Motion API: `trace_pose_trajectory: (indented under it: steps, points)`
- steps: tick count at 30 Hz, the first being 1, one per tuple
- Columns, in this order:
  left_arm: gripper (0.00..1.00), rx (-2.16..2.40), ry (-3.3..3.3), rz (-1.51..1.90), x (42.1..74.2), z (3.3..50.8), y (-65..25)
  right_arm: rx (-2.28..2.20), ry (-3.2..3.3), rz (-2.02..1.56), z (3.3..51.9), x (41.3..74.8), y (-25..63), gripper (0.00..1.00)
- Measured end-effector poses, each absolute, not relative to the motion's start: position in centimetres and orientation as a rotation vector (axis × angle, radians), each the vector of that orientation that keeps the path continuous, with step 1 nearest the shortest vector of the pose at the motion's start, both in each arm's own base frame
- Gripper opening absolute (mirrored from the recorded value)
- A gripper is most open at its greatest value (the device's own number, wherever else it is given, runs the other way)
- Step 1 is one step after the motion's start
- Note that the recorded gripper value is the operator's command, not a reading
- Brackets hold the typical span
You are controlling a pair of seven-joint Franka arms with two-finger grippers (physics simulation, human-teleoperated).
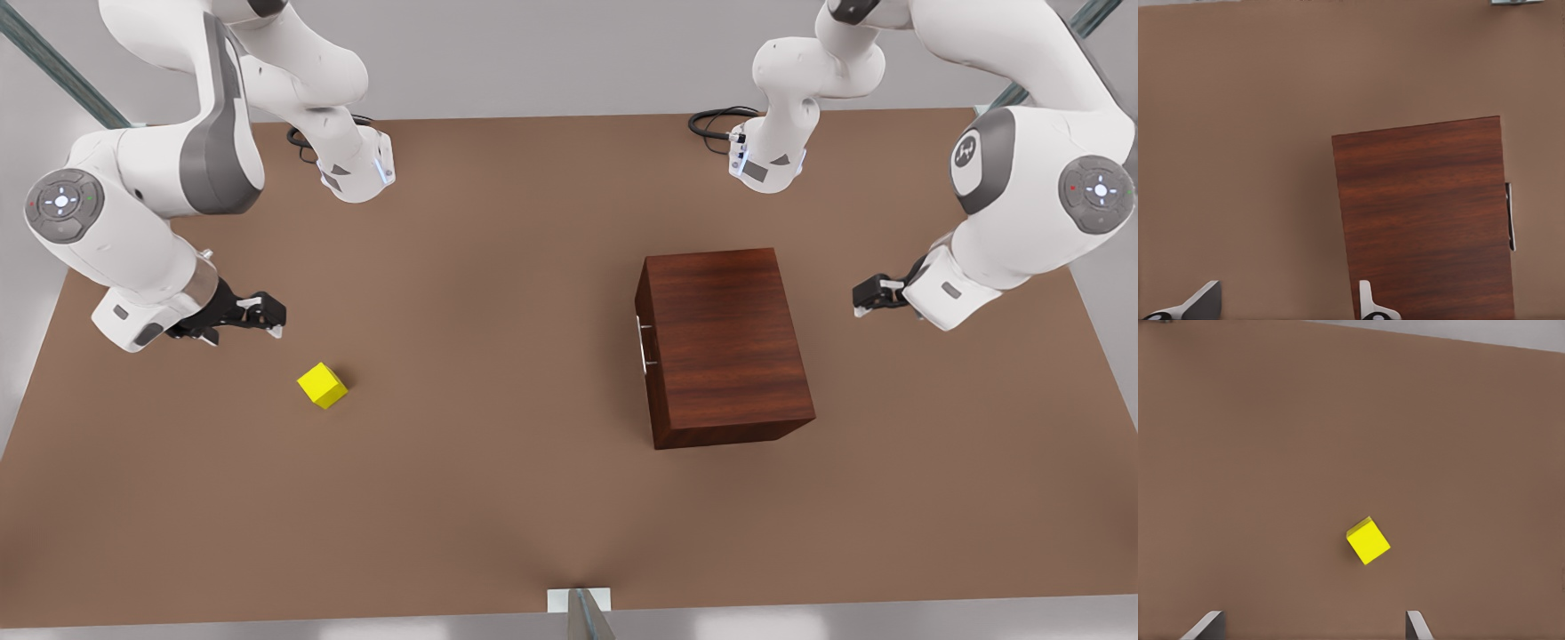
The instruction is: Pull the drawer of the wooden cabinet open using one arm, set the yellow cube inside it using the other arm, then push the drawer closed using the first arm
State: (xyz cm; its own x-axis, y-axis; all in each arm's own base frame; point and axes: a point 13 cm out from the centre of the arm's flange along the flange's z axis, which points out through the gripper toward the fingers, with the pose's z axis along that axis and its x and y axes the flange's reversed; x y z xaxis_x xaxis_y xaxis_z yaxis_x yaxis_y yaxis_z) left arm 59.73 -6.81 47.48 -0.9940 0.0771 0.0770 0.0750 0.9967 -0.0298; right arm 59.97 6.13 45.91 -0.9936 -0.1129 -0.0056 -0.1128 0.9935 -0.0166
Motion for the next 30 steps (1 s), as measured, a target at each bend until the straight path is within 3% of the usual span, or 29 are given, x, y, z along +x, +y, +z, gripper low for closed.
trace_pose_trajectory:
  steps: [2,4,9,11,13,20,21,22,24,30]
  points:
    - [1.00,-0.158,-3.049,0.028,60.0,46.5,-8.2,-0.178,3.129,-0.026,45.9,60.0,6.2,1.00]
    - [1.00,-0.334,-3.006,-0.055,59.3,44.2,-15.0,-0.177,3.128,-0.026,45.9,60.0,6.1,1.00]
    - [1.00,-0.695,-2.881,-0.249,51.2,36.0,-36.9,-0.179,3.126,-0.026,46.0,60.0,6.3,1.00]
    - [1.00,-0.715,-2.859,-0.315,48.1,31.2,-42.6,-0.180,3.127,-0.028,45.6,60.2,6.3,1.00]
    - [1.00,-0.660,-2.872,-0.377,47.0,27.8,-44.7,-0.183,3.153,-0.023,42.9,60.8,6.4,1.00]
    - [0.96,-0.356,-2.994,-0.538,49.5,21.8,-44.5,-0.267,3.247,0.006,28.8,59.2,9.3,1.00]
    - [0.94,-0.321,-3.010,-0.554,49.9,21.4,-44.4,-0.271,3.246,0.009,27.7,59.0,8.9,1.00]
    - [0.83,-0.287,-3.024,-0.567,50.1,21.1,-44.3,-0.275,3.238,0.012,27.0,59.1,8.4,1.00]
    - [0.71,-0.218,-3.046,-0.586,50.6,20.6,-44.1,-0.305,3.225,0.017,25.9,59.1,7.8,1.00]
    - [0.70,-0.020,-3.087,-0.595,51.9,20.4,-43.1,-0.428,3.223,0.010,21.9,59.6,7.0,1.00]
